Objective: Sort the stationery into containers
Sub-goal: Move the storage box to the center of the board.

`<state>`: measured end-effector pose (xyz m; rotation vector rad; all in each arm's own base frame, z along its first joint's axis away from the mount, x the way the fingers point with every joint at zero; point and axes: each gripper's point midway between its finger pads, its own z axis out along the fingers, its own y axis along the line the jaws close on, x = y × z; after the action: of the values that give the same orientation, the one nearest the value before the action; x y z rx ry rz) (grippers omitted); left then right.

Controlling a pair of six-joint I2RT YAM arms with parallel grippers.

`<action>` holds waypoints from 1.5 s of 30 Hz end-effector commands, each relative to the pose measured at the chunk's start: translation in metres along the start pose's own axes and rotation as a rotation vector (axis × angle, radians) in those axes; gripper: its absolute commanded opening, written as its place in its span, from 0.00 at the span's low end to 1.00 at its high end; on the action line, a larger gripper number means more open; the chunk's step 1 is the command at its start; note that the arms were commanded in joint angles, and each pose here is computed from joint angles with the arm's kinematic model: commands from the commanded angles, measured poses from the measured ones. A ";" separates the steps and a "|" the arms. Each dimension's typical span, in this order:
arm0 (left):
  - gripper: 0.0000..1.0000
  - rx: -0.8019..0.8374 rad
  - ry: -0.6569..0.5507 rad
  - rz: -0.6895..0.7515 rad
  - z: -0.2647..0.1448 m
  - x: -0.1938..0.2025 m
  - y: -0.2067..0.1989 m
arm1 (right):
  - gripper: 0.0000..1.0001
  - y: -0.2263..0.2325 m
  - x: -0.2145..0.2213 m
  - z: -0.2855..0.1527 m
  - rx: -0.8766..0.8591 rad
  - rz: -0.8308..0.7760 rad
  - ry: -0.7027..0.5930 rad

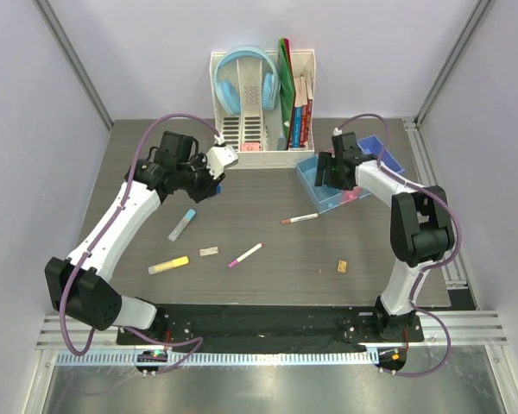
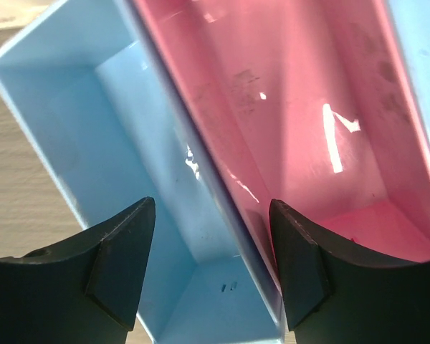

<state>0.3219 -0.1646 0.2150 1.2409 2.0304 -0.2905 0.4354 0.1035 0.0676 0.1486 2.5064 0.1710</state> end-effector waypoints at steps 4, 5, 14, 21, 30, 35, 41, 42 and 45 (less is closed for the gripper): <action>0.00 0.019 -0.015 -0.008 -0.009 -0.001 -0.011 | 0.70 0.057 -0.009 -0.015 -0.116 0.024 -0.053; 0.00 0.019 -0.017 -0.006 -0.010 -0.001 -0.011 | 0.70 0.066 -0.009 -0.015 -0.129 0.018 -0.054; 0.00 0.022 -0.009 -0.002 -0.014 0.002 -0.015 | 0.70 0.099 0.001 -0.007 -0.166 -0.002 -0.049; 0.00 0.030 0.002 -0.008 -0.016 0.005 -0.017 | 0.69 0.149 0.017 -0.004 -0.228 -0.048 -0.033; 0.00 0.043 -0.003 -0.002 -0.024 0.006 -0.024 | 0.67 0.202 0.020 0.001 -0.306 -0.071 -0.037; 0.00 0.047 -0.020 0.003 -0.030 0.005 -0.028 | 0.65 0.252 0.036 -0.006 -0.405 -0.127 -0.009; 0.00 0.050 -0.024 0.009 -0.035 0.007 -0.032 | 0.65 0.294 0.050 -0.015 -0.472 -0.180 -0.005; 0.00 0.054 -0.025 0.011 -0.035 0.007 -0.034 | 0.65 0.297 0.056 -0.012 -0.471 -0.188 0.005; 0.00 0.052 -0.032 0.016 -0.039 0.008 -0.036 | 0.66 0.311 0.062 -0.011 -0.482 -0.207 0.011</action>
<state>0.2836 -0.1555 0.2209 1.2646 2.0396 -0.3325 0.3997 0.3853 0.0692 -0.2780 2.4521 0.5881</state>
